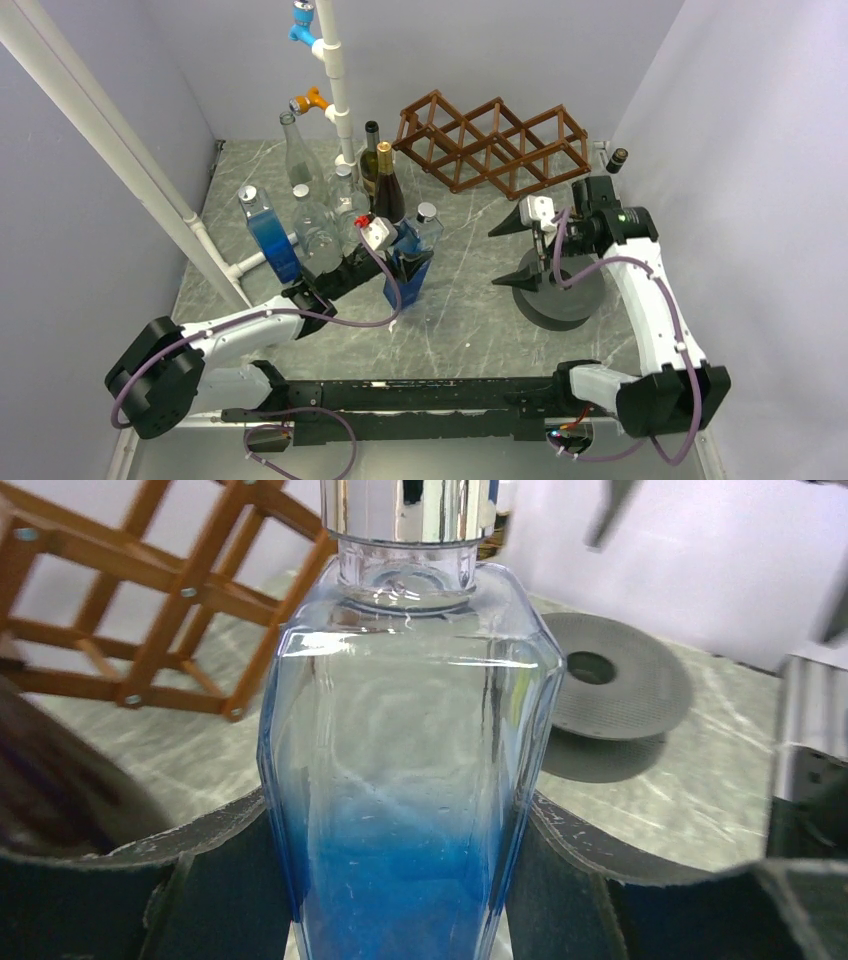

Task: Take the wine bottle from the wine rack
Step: Place the wine bottle at the center of the board.

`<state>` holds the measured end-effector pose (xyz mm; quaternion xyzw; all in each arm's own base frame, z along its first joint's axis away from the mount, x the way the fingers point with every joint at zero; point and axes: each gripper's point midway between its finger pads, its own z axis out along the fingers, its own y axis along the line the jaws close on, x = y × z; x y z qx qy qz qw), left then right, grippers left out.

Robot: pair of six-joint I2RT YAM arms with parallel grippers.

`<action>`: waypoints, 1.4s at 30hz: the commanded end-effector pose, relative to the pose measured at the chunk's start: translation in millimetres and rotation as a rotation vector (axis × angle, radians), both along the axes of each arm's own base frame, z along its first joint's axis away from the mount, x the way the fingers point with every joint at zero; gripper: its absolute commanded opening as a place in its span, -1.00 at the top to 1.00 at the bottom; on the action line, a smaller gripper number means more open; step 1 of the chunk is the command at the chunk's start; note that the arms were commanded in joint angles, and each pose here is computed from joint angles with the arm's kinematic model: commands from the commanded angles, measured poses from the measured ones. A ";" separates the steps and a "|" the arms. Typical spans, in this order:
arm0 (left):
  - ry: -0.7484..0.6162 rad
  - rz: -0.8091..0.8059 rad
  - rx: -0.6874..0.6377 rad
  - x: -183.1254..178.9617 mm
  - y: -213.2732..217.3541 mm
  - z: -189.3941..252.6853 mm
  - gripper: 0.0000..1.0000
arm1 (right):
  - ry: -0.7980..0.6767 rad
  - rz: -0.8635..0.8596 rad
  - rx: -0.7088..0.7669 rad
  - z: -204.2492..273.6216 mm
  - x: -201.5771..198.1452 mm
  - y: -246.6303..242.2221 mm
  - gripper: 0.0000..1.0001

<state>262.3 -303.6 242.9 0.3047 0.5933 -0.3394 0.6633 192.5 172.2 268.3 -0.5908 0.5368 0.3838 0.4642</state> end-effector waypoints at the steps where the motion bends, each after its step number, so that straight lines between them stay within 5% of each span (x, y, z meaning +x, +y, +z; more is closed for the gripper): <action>1: -0.178 -0.266 -0.238 -40.7 -19.7 97.6 1.00 | -0.130 0.089 0.063 30.7 15.9 11.2 -0.99; 23: -0.144 -0.483 -0.308 -59.8 -46.9 101.4 1.00 | 0.166 0.156 -0.007 21.1 21.0 79.2 -0.99; 32: -0.146 -0.457 -0.300 -57.4 -44.7 96.9 1.00 | 0.134 -0.040 -0.074 21.1 52.0 72.1 -0.99; 42: -0.159 -0.527 -0.287 -60.3 -57.8 103.7 1.00 | 0.226 0.152 -0.012 20.7 19.4 86.1 -0.95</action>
